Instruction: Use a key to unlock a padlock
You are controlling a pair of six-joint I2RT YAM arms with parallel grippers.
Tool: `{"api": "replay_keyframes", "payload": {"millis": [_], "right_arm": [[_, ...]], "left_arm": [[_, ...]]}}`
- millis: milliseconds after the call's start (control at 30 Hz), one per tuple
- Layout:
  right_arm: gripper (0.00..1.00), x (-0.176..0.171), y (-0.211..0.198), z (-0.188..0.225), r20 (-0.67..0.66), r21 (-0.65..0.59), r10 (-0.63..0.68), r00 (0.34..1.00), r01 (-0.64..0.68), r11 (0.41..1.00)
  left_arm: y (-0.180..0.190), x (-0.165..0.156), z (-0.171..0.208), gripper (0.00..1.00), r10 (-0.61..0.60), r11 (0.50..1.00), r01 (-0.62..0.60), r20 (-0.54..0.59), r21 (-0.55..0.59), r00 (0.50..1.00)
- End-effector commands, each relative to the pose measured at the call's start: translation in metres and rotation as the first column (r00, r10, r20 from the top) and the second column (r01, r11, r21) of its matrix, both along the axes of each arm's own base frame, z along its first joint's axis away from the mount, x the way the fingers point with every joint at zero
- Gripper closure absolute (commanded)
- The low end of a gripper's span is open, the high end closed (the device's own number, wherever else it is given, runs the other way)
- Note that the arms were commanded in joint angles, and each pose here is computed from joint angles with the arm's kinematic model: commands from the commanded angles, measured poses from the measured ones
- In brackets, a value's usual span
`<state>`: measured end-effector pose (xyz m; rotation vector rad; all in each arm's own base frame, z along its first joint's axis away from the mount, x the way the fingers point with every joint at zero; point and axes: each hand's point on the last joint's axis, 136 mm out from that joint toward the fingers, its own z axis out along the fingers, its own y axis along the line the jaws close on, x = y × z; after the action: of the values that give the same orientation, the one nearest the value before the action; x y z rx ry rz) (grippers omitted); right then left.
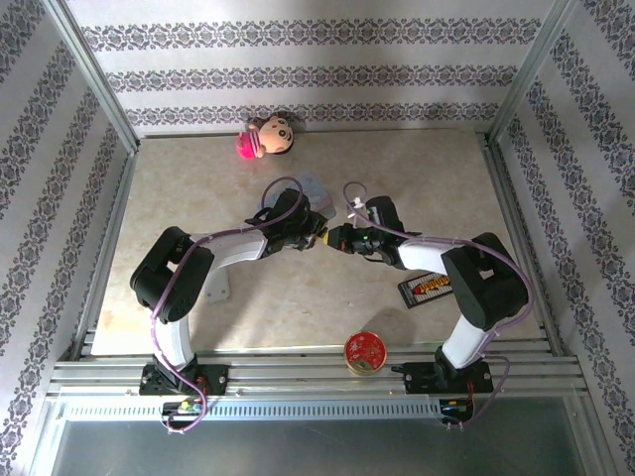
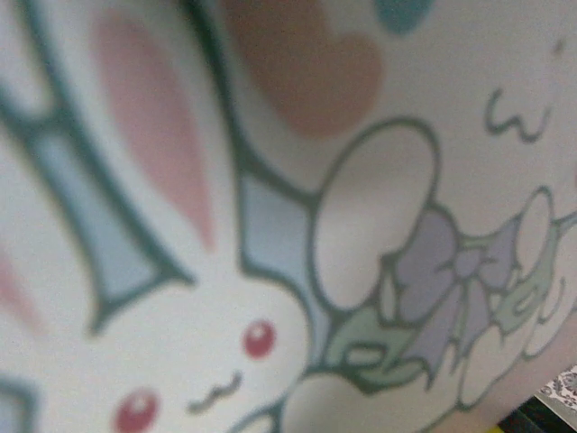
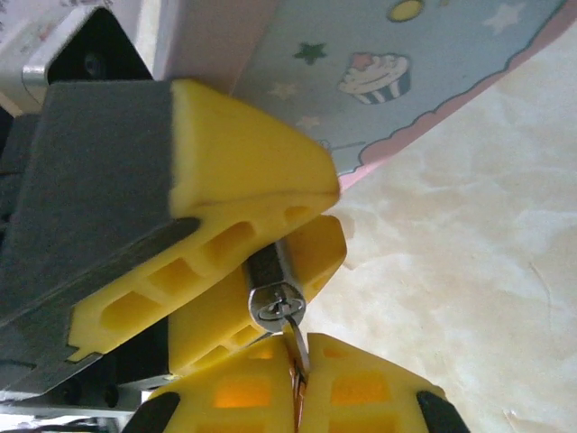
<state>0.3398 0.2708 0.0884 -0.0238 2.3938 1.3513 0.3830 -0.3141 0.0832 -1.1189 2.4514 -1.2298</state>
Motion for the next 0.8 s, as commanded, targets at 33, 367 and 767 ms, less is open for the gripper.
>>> {"api": "replay_keyframes", "payload": {"millis": [33,367,767], "right_arm": [[1.0,0.032,0.017,0.085,0.047,0.452,-0.015,0.999,-0.007,0.892],[1.0,0.044,-0.004,0.091,-0.28,0.618,-0.136,0.95,0.287,0.732],[1.0,0.051,0.0,0.06,-0.621,0.567,-0.221,0.752,0.626,0.535]], "left_arm": [[-0.053,-0.088,-0.014,1.0,-0.303,0.948,0.27,-0.222,-0.167,0.927],[-0.055,-0.089,-0.024,1.0,-0.308,0.94,0.266,-0.194,-0.215,0.931],[-0.052,-0.076,-0.029,0.97,-0.254,0.942,0.214,-0.131,-0.258,0.958]]}}
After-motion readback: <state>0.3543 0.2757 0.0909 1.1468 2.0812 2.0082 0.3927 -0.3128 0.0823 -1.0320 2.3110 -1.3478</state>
